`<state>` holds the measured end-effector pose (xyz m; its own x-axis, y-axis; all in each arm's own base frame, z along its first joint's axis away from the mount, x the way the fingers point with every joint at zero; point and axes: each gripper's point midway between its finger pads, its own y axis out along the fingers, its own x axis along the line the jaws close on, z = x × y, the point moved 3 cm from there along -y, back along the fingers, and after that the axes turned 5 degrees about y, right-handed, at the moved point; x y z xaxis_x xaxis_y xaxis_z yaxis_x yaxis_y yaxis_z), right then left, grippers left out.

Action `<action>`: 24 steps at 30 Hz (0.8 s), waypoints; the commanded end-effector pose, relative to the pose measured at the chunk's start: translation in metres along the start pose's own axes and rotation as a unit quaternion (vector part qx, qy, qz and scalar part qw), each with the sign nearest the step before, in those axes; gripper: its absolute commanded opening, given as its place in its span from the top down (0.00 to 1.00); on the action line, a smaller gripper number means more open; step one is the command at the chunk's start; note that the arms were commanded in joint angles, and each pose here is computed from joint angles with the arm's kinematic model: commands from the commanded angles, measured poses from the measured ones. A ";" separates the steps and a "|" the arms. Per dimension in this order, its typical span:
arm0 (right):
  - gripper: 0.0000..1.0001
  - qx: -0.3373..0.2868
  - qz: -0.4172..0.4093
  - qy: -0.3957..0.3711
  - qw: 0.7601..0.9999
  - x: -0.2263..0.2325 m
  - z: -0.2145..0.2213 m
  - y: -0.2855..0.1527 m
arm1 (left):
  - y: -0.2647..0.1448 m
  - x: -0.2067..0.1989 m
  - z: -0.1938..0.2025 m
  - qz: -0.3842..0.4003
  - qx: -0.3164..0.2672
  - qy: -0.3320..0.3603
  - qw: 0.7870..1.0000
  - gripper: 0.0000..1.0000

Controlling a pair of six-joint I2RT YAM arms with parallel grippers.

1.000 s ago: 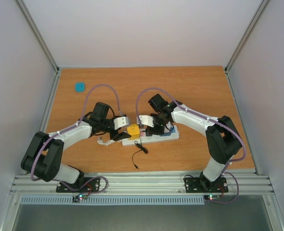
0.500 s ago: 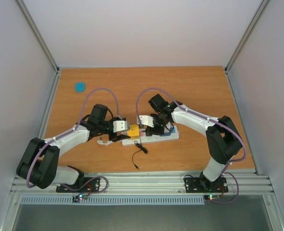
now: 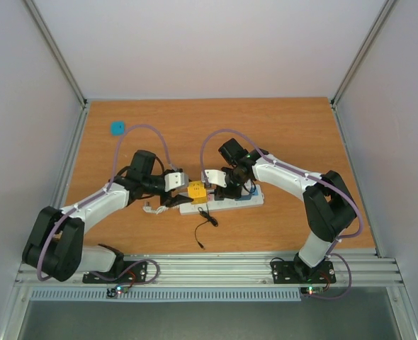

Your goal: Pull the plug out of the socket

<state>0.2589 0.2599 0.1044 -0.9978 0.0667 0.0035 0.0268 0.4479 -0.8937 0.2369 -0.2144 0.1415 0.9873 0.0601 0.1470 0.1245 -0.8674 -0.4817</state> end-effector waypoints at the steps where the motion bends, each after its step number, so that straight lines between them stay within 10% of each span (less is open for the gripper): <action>1: 0.90 0.016 -0.010 0.014 1.000 0.009 0.008 0.006 | -0.018 0.011 -0.025 -0.011 -0.037 0.024 0.999 0.79; 24: 0.44 -0.006 -0.002 0.031 0.999 0.012 -0.005 -0.009 | -0.109 0.094 0.010 -0.157 0.064 -0.123 0.978 0.83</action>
<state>0.2538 0.2598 0.1065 -0.9931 0.1119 0.0338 0.0206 0.4523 -0.8916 0.3039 -0.1262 0.1897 0.9163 0.3845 0.1118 0.3849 -0.7688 -0.5107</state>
